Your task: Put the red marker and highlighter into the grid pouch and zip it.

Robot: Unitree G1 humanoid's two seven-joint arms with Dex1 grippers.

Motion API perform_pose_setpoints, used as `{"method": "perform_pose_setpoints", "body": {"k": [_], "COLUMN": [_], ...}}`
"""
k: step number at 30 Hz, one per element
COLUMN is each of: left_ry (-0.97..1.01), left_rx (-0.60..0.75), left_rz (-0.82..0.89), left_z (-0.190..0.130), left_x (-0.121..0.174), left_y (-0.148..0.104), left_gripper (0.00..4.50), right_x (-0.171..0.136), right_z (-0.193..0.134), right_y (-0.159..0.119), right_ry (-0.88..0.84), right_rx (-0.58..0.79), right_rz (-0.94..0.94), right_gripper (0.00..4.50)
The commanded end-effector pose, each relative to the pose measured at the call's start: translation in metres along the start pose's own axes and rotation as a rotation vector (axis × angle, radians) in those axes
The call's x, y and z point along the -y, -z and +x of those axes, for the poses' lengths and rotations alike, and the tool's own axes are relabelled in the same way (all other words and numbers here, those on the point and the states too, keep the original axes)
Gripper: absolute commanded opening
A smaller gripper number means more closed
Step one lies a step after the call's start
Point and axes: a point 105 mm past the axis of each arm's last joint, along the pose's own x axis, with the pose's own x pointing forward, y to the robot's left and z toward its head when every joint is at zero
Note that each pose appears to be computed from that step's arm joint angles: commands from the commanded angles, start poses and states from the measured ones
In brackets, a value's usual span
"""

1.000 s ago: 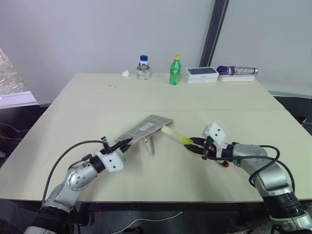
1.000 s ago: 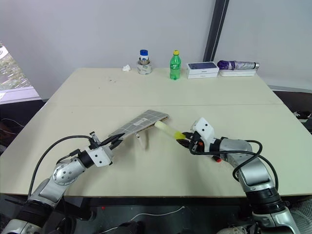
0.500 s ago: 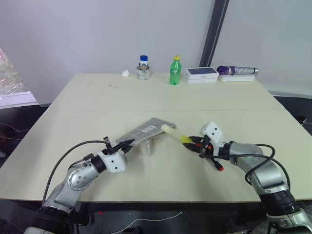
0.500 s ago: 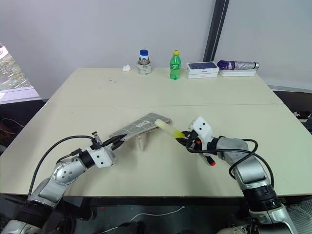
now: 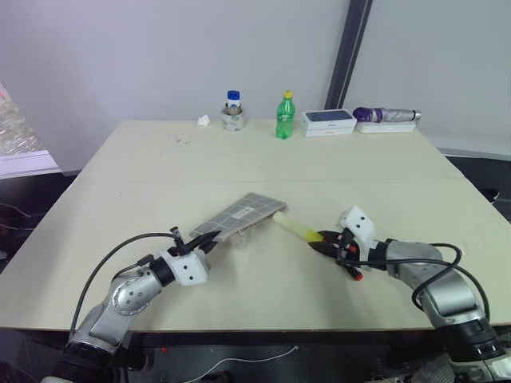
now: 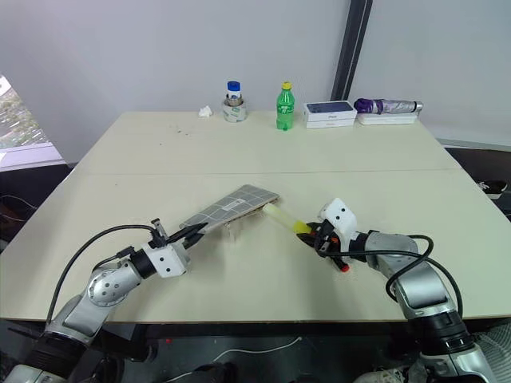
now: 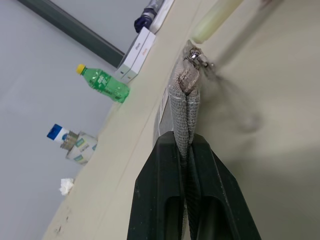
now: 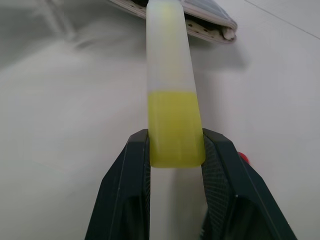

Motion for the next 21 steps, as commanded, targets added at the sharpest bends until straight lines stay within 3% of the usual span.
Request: {"method": "perform_pose_setpoints", "body": {"k": [1, 11, 21], "left_ry": [0.005, 0.036, 0.161], "left_rx": [0.049, 0.076, 0.136], "left_rz": [0.053, 0.092, 0.085], "left_z": [0.001, 0.004, -0.005], "left_x": [-0.005, -0.002, 0.006], "left_y": [-0.012, -0.017, -0.023], "left_gripper": [0.00, 0.00, 0.00], "right_x": [-0.003, -0.015, -0.035], "right_z": [0.003, 0.018, 0.030], "right_y": [-0.022, -0.029, -0.054], "right_ry": [-0.002, -0.059, -0.163], "right_rx": [0.063, 0.069, 0.136], "right_rz": [-0.051, -0.107, -0.440], "right_gripper": [0.85, 0.85, 0.85]}}
